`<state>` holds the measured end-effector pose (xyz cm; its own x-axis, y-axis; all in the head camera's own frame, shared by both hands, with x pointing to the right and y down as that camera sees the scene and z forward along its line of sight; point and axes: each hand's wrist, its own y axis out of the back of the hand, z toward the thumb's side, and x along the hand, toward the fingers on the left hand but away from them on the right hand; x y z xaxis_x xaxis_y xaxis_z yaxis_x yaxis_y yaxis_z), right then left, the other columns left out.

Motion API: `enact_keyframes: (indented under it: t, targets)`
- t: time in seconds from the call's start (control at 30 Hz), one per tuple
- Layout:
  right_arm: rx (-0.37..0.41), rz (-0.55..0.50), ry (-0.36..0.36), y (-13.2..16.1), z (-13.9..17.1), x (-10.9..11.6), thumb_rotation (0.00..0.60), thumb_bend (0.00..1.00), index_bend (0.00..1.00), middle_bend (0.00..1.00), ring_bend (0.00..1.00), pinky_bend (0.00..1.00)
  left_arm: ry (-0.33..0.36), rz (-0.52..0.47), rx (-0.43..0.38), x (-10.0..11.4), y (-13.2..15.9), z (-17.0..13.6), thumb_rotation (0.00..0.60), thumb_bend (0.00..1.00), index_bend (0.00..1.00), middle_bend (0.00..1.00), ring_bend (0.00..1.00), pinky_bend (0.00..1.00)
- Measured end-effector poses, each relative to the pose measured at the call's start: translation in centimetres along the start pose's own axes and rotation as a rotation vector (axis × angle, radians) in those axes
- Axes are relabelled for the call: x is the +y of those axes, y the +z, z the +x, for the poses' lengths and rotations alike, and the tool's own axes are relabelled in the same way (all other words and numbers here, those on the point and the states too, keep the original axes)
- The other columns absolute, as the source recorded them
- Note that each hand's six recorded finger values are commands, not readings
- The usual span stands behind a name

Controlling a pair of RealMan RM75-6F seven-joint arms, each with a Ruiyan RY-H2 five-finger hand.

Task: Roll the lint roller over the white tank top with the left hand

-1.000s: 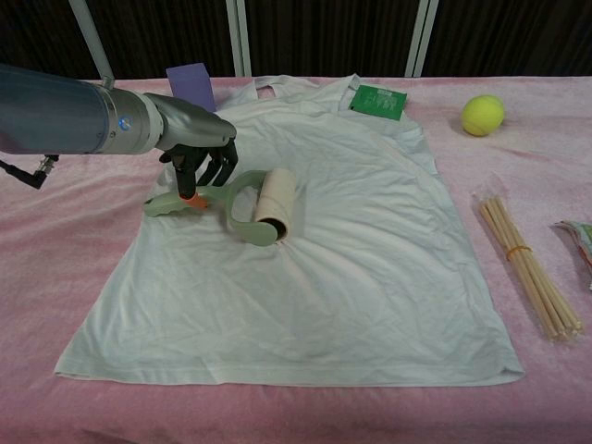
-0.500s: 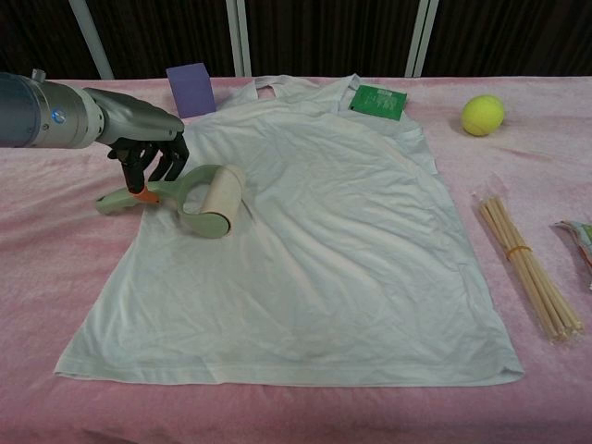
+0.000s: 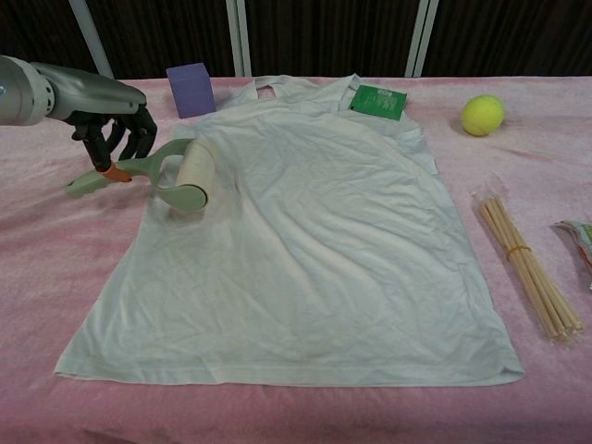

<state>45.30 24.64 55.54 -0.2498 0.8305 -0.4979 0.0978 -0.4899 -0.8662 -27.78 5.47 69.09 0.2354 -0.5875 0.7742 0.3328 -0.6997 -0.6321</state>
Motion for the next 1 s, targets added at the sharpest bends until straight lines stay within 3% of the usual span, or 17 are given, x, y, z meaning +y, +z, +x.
enact_keyframes:
  t: [0.2,0.6,0.9,1.0]
  targets:
    - [-0.007,0.004,-0.005,-0.1,0.0,0.0,0.600,0.27,0.01,0.00,0.17,0.19,0.003,-0.003,0.021,-1.1,-3.7,-2.2,0.600,0.41,0.63,0.60,0.51,0.71]
    - [-0.020,0.006,-0.010,-0.2,0.0,0.0,0.600,0.27,0.01,0.00,0.17,0.19,0.008,0.112,0.040,-5.1,-9.8,-5.5,0.600,0.41,0.63,0.60,0.51,0.71]
    - [-0.031,0.005,-0.011,-0.4,-0.1,0.1,0.600,0.27,0.01,0.00,0.17,0.19,0.048,0.087,0.019,-6.6,-10.8,-4.5,0.600,0.41,0.62,0.60,0.50,0.71]
    - [-0.036,0.003,-0.011,-0.5,-0.1,0.1,0.600,0.27,0.01,0.00,0.17,0.19,0.059,0.067,0.001,-6.7,-10.2,-3.7,0.600,0.36,0.57,0.55,0.47,0.70]
